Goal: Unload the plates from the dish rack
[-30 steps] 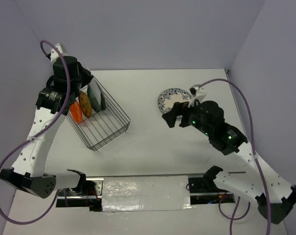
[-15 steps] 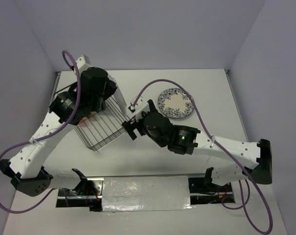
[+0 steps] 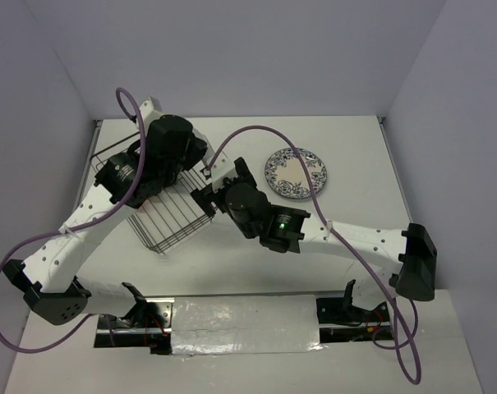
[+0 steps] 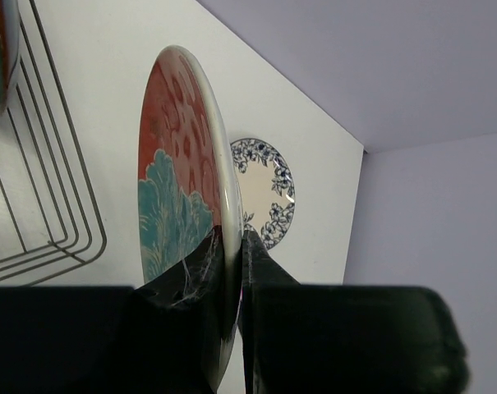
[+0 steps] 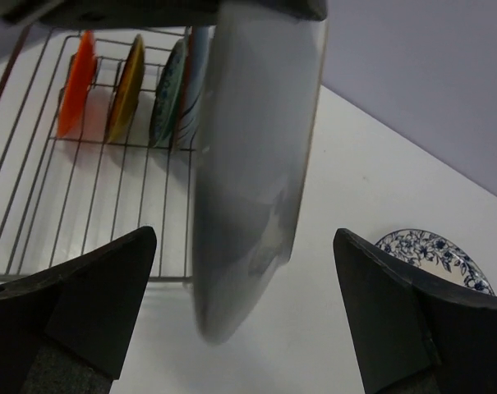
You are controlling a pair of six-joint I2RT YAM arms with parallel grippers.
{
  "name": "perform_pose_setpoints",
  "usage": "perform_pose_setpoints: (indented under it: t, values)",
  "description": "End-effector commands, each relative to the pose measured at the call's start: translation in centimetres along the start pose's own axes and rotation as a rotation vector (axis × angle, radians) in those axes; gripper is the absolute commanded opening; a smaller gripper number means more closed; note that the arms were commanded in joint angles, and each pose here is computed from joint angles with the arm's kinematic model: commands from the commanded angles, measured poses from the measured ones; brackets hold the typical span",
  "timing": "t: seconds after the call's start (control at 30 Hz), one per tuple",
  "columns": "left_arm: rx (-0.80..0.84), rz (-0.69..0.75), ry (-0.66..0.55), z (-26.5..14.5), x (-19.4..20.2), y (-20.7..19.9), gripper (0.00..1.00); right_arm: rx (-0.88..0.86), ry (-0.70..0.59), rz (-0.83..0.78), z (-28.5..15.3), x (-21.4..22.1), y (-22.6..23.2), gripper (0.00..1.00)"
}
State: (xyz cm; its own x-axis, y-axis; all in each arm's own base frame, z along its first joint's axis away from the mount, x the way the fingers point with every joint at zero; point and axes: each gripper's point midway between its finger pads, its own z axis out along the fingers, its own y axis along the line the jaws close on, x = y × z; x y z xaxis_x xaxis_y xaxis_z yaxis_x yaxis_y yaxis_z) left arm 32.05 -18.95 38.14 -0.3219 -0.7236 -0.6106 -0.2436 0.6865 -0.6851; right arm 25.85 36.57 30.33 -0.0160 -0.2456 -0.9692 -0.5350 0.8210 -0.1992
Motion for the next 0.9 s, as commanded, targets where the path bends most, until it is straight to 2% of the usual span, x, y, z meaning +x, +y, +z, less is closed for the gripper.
perform_pose_setpoints:
  t: [0.0,0.07,0.1,0.17,0.2,0.27,0.3,0.47,0.57,0.6,0.63,0.67,0.73,0.8,0.87]
  values:
    - [0.246,-0.216,-0.079,-3.6,-4.3,-6.2,0.00,0.137,-0.107,0.115,1.1,-3.0,-3.1,0.95]
    - [0.250,-0.212,-0.063,-3.6,-3.6,-6.3,0.00,0.179,-0.116,0.105,1.6,-2.8,-3.9,0.90]
    - [0.251,-0.212,-0.060,-3.6,-3.4,-6.3,0.00,0.198,-0.124,0.105,1.8,-2.9,-4.3,0.70]
    - [0.258,-0.209,-0.057,-3.8,-3.2,-6.2,0.00,0.261,-0.100,0.067,2.3,-2.2,-5.0,0.52]
    - [0.260,-0.210,-0.060,-3.9,-3.3,-6.1,0.00,0.284,-0.106,0.062,2.3,-2.3,-5.3,0.39]
    - [0.266,-0.208,-0.056,-4.0,-3.1,-6.1,0.00,0.334,-0.095,0.026,2.3,-1.8,-6.0,0.23]
    - [0.267,-0.199,-0.057,-3.9,-3.0,-6.1,0.00,0.341,-0.100,0.027,2.3,-1.4,-6.0,0.00]
    - [0.279,-0.146,-0.068,-3.7,-3.1,-6.7,0.00,0.300,-0.123,0.089,1.1,-0.3,-6.1,0.00]
    - [0.290,-0.055,-0.094,-3.2,-3.4,-7.5,0.00,0.252,-0.145,0.157,0.2,-0.6,-6.2,0.00]
    - [0.286,-0.004,-0.105,-3.0,-3.5,-7.4,0.04,0.241,-0.129,0.169,-0.1,-0.2,-6.3,0.00]
    - [0.288,0.025,-0.115,-2.6,-3.4,-7.7,0.15,0.230,-0.151,0.238,-0.7,-1.0,-6.9,0.00]
    - [0.288,0.044,-0.123,-2.4,-3.4,-7.7,0.20,0.196,-0.150,0.260,-1.0,-0.4,-6.7,0.00]
    - [0.326,0.082,-0.139,-2.4,-3.4,-8.1,0.25,0.180,-0.210,0.394,-2.5,-1.6,-8.4,0.00]
    - [0.380,0.101,-0.163,-2.7,-3.8,-9.2,0.34,0.160,-0.235,0.471,-3.4,-0.9,-9.0,0.00]
    - [0.393,0.119,-0.177,-2.7,-4.0,-9.5,0.35,0.180,-0.270,0.514,-4.7,-0.9,-10.6,0.00]
